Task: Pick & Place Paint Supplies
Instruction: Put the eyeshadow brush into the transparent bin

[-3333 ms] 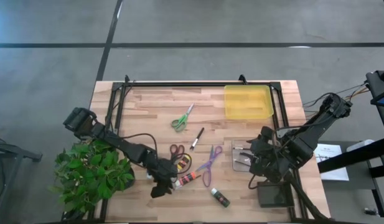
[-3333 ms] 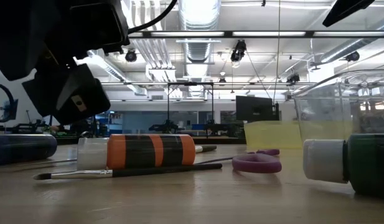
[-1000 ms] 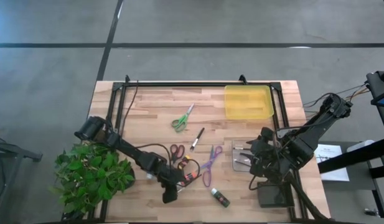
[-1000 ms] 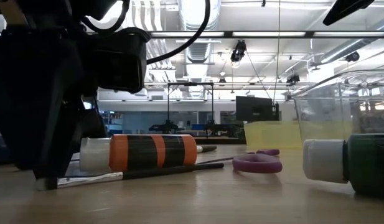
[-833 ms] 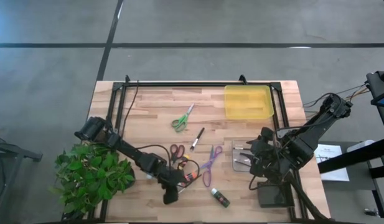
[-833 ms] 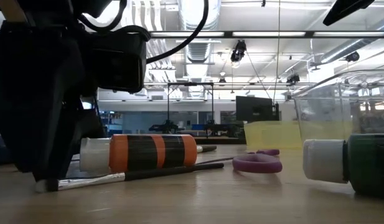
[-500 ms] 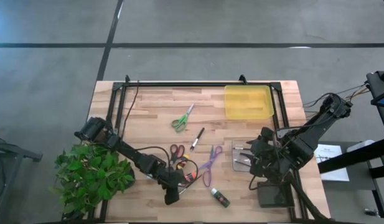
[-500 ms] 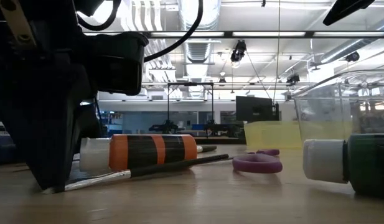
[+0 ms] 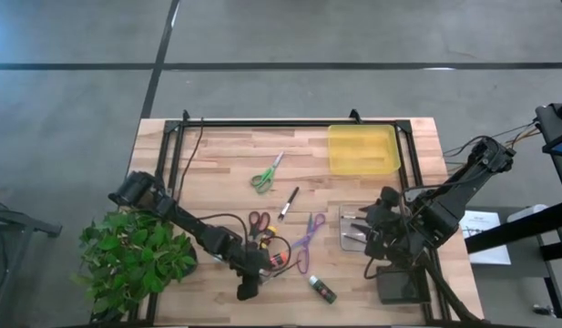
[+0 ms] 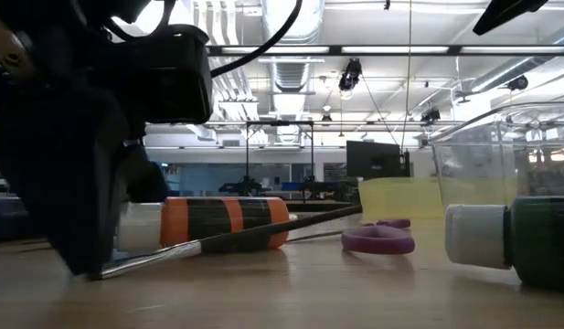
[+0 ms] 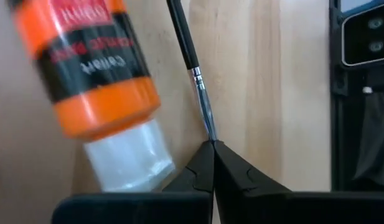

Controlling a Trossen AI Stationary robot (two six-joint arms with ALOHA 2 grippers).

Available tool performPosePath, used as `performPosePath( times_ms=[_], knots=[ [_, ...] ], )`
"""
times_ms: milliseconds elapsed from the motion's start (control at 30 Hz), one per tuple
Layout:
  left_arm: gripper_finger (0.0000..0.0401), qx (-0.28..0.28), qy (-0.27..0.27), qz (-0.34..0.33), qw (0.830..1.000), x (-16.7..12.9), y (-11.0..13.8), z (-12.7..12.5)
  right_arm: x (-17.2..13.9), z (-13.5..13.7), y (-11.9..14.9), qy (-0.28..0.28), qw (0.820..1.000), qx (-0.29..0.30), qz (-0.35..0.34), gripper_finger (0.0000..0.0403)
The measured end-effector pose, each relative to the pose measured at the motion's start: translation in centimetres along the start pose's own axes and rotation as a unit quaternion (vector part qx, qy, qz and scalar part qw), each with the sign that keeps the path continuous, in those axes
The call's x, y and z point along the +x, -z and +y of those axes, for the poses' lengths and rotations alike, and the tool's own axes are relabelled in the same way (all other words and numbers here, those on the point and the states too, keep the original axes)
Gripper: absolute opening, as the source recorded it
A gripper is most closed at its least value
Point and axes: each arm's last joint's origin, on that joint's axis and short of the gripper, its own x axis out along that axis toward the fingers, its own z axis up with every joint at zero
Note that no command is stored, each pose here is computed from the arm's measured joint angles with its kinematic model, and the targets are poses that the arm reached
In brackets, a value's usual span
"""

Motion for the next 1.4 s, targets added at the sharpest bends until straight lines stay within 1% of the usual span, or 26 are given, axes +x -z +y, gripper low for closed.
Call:
performPosePath(
  times_ms=[133, 333, 500, 600, 667, 767, 933, 1133, 1267, 1400],
  knots=[
    [0.0001, 0.028, -0.002, -0.021, 0.999, -0.4, -0.4, -0.2, 0.1, 0.3, -0.1, -0.008, 1.000, -0.010, -0.006, 0.0234],
    [0.0000, 0.071, 0.019, -0.036, 0.997, -0.6, -0.9, -0.8, 0.4, 0.9, -0.3, -0.011, 0.999, -0.041, -0.024, 0.0234],
    [0.0000, 0.111, 0.036, -0.061, 0.991, -1.3, -2.3, -2.1, 0.7, 1.9, -0.7, -0.031, 0.996, -0.077, -0.041, 0.0234],
    [0.0000, 0.134, 0.048, -0.080, 0.987, -1.9, -3.7, -3.0, 0.8, 2.7, -1.0, -0.052, 0.992, -0.101, -0.058, 0.0234],
    [0.0000, 0.143, 0.043, -0.085, 0.985, -2.4, -4.7, -3.2, 1.0, 3.3, -1.3, -0.067, 0.989, -0.116, -0.069, 0.0234],
    [0.0000, 0.151, 0.034, -0.089, 0.984, -3.0, -6.0, -3.3, 1.5, 4.2, -1.4, -0.074, 0.983, -0.149, -0.076, 0.0234],
    [0.0000, 0.163, 0.023, -0.092, 0.982, -3.8, -7.3, -3.2, 2.6, 6.1, -1.4, -0.069, 0.975, -0.204, -0.059, 0.0234],
    [0.0000, 0.151, 0.012, -0.094, 0.984, -4.0, -7.9, -2.1, 3.7, 8.9, -2.1, -0.077, 0.964, -0.252, -0.034, 0.0234],
    [0.0000, 0.151, 0.010, -0.094, 0.984, -4.1, -8.0, -1.9, 4.4, 10.9, -2.6, -0.065, 0.957, -0.283, -0.013, 0.0234],
    [0.0000, 0.153, 0.012, -0.098, 0.983, -4.1, -8.1, -2.0, 5.3, 12.7, -2.9, -0.069, 0.951, -0.301, 0.010, 0.0234]
  ],
)
